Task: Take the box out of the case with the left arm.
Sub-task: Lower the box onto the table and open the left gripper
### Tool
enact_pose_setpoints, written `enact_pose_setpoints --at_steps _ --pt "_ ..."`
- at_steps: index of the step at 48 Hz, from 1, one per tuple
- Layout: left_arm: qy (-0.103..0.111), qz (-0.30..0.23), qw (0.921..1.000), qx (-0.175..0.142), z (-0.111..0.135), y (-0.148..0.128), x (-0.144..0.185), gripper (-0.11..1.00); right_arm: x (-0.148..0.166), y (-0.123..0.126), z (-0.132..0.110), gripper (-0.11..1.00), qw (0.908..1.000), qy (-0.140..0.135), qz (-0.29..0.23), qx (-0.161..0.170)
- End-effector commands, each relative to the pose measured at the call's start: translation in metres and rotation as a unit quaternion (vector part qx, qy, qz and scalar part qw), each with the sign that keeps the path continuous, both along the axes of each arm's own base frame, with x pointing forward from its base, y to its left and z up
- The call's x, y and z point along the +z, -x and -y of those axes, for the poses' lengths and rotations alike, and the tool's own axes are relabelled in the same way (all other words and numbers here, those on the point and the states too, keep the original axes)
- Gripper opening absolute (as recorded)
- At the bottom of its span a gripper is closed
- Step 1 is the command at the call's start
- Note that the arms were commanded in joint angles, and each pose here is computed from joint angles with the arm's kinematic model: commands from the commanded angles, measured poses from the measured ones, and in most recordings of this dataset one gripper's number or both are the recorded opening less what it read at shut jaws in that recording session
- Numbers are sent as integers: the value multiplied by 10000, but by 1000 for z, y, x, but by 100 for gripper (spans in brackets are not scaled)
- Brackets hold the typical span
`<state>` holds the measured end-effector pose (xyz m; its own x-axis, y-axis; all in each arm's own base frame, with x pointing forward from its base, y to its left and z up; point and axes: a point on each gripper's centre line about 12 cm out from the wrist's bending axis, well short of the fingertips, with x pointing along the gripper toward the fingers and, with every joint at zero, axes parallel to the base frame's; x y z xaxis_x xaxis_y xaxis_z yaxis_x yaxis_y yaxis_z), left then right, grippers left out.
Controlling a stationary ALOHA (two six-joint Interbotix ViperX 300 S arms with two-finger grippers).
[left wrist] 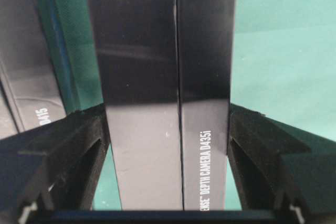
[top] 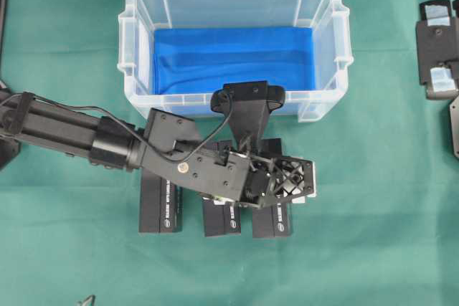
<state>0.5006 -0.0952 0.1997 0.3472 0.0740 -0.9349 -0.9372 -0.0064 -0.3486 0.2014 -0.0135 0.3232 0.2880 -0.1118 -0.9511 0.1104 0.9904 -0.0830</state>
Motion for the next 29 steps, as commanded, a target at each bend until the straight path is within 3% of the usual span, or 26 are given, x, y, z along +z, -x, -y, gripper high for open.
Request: enact_pose_setpoints --at_steps 1,16,22,29 --pt "66 298 9995 -23 1 0 25 65 4 -1 0 0 10000 -2 62 -14" --pt "84 326 9994 -15 1 -1 26 65 4 -1 0 0 10000 -10 55 -14" --pt "85 334 9994 -15 1 -1 27 83 4 -1 0 0 10000 -10 62 -14" --pt "87 341 9994 -17 1 -1 27 82 4 0 0 0 10000 -10 70 -14"
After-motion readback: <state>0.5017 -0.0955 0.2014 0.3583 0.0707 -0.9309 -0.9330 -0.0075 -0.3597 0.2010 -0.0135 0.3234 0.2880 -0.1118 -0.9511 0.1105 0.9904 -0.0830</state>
